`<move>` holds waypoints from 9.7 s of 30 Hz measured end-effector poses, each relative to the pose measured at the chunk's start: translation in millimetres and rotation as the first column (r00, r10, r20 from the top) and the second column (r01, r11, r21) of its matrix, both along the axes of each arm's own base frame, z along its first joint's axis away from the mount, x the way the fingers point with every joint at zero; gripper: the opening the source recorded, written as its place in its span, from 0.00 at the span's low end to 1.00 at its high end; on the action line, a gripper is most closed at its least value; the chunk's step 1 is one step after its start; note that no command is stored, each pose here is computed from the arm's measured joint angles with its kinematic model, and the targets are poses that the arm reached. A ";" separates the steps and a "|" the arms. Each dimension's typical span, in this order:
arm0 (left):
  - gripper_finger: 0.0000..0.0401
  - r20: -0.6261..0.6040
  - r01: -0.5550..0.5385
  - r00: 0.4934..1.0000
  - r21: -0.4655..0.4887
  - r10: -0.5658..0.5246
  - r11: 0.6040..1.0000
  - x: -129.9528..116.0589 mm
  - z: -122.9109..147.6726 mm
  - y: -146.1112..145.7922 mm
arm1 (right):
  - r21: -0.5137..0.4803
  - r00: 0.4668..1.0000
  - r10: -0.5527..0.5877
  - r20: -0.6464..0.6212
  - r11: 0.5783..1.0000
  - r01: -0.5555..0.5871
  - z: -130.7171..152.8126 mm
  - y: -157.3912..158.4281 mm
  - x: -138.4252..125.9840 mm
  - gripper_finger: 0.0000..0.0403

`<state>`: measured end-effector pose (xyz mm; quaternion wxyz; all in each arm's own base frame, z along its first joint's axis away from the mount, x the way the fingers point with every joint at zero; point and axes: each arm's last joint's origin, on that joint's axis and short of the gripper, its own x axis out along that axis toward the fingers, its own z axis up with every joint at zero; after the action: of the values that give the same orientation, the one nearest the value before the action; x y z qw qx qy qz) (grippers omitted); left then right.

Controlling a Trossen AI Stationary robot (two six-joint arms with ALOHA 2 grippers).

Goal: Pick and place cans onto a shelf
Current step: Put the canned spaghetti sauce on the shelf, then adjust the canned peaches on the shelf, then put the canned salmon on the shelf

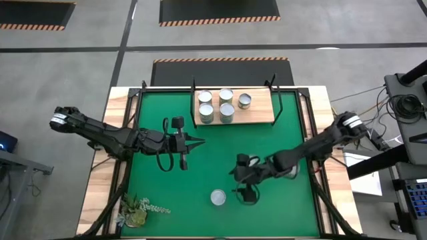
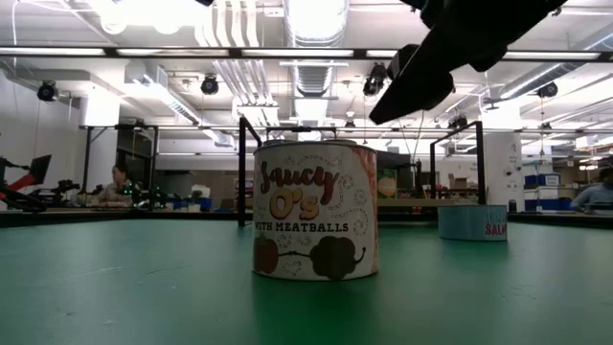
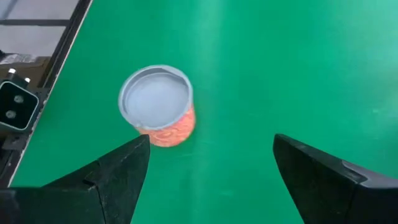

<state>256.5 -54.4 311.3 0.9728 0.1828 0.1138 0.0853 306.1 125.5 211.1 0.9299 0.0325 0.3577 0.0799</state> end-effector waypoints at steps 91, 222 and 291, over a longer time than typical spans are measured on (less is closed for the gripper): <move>0.02 -0.136 -0.113 0.989 -0.445 0.058 0.888 -2.9 22.0 -24.2 | -0.400 0.958 -0.285 0.012 0.877 0.266 53.5 -171.3 -94.6 0.68; 0.02 -0.151 -0.146 0.980 -0.128 0.126 0.981 9.9 12.5 -24.9 | -0.303 0.809 -0.584 0.064 0.761 0.574 59.0 -282.8 -47.9 0.02; 0.02 -0.131 -0.116 0.986 -0.082 0.105 0.990 11.2 15.7 -25.5 | -0.044 0.902 -0.400 -0.163 0.916 0.399 31.2 -68.0 -79.3 0.03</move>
<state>267.7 -79.9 327.0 0.9646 0.1377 0.1890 0.1223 226.7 57.6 242.4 0.8931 0.1074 0.4209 -0.1170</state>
